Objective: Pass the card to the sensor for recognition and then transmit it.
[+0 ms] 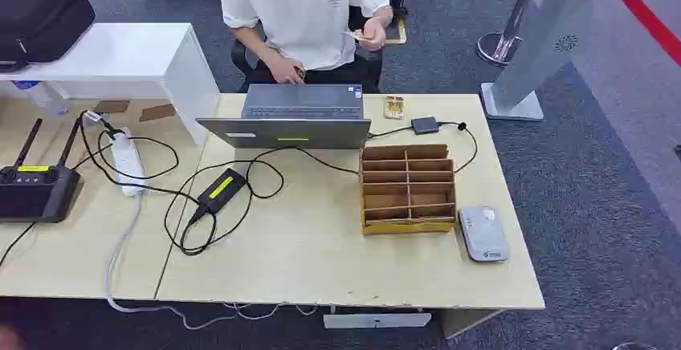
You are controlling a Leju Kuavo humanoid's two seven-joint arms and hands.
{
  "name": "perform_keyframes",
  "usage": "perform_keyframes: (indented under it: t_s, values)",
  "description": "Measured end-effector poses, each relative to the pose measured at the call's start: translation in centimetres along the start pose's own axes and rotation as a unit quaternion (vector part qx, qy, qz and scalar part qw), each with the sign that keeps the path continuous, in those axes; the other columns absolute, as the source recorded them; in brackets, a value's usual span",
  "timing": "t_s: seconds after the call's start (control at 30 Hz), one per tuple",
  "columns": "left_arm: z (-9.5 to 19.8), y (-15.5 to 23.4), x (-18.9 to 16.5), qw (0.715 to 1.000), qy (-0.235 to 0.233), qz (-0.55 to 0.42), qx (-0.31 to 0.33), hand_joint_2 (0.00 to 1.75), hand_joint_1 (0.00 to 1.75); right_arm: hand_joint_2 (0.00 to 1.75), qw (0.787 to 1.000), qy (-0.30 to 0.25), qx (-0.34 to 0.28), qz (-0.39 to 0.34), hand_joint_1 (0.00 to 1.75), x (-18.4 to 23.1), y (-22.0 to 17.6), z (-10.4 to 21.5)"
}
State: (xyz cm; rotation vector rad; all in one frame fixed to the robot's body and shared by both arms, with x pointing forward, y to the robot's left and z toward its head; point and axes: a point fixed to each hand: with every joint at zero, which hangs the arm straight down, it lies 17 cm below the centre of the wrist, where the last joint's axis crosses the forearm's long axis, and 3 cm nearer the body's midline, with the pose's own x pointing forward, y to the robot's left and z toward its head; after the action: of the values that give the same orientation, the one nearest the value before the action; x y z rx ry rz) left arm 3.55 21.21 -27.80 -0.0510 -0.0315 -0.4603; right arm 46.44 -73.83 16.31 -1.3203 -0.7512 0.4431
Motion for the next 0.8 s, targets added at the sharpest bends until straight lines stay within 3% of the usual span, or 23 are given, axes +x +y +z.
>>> perform_keyframes:
  t_s: [0.1,0.27,0.43,0.6,0.8]
  values:
    - [-0.1,0.3,0.9,0.999,-0.030,-0.006,0.013,1.75,0.00,1.75,0.993,-0.112,-0.004,0.027,0.00,7.5,-2.1,-0.5]
    - [0.0,0.6,1.8,0.999,-0.044,-0.005,0.016,1.75,0.00,1.75,0.983,-0.170,-0.027,0.063,0.00,20.4,-5.4,0.6]
    - [0.1,0.2,2.1,0.999,-0.053,0.001,0.006,1.75,0.00,1.75,0.963,-0.251,-0.062,0.070,0.00,31.4,-8.1,3.9]
    - [0.2,-0.4,2.4,0.998,-0.064,0.010,-0.008,1.75,0.00,1.75,0.943,-0.321,-0.068,0.061,0.00,39.1,-8.1,8.1]
    - [0.3,-0.7,2.4,0.998,-0.064,0.017,-0.015,1.75,0.00,1.75,0.924,-0.375,-0.063,0.046,0.00,44.4,-7.5,12.0]
